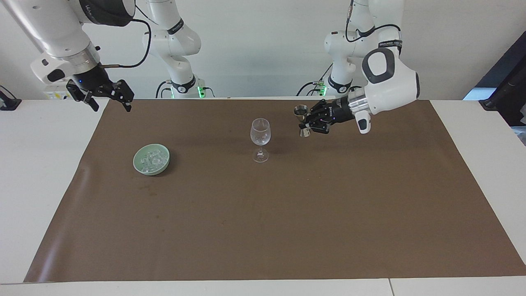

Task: Pour wine and add ice with both arms
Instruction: 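Carry the jigger to the glass while the right gripper reaches the tin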

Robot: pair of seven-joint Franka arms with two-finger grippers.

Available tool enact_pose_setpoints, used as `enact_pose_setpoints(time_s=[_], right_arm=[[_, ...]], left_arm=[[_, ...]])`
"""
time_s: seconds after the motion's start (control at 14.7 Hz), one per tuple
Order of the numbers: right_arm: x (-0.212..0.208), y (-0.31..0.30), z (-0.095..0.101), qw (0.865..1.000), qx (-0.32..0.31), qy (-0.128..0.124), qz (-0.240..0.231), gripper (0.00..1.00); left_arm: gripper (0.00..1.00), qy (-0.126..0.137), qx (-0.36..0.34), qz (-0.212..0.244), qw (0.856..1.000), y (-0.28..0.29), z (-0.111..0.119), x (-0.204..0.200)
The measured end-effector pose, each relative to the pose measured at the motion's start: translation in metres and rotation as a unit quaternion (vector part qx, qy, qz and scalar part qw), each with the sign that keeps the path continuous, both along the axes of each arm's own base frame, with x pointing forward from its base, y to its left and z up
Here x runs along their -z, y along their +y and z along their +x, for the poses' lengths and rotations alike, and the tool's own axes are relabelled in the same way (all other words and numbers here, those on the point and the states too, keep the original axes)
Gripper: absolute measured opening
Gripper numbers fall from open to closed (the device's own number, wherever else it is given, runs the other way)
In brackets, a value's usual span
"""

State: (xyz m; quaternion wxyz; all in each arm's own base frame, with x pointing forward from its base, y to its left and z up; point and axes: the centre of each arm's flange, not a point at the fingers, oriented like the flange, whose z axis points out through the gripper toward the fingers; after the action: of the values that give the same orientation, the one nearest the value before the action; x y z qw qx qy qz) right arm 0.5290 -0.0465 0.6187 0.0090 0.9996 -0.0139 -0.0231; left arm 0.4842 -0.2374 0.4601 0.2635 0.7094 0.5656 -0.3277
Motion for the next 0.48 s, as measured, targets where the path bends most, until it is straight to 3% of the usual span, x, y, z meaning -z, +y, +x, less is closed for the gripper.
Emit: enact_pose_setpoints(time_s=[0.2, 0.48], right_arm=[[0.004, 0.004, 0.000, 1.000, -0.004, 0.003, 0.001, 1.00], [0.037, 0.009, 0.002, 1.000, -0.009, -0.020, 0.020, 1.00]], left_arm=[[0.22, -0.016, 0.000, 0.050, 0.999, -0.040, -0.015, 0.000], [0.22, -0.037, -0.003, 0.129, 0.991, -0.063, -0.025, 0.000]])
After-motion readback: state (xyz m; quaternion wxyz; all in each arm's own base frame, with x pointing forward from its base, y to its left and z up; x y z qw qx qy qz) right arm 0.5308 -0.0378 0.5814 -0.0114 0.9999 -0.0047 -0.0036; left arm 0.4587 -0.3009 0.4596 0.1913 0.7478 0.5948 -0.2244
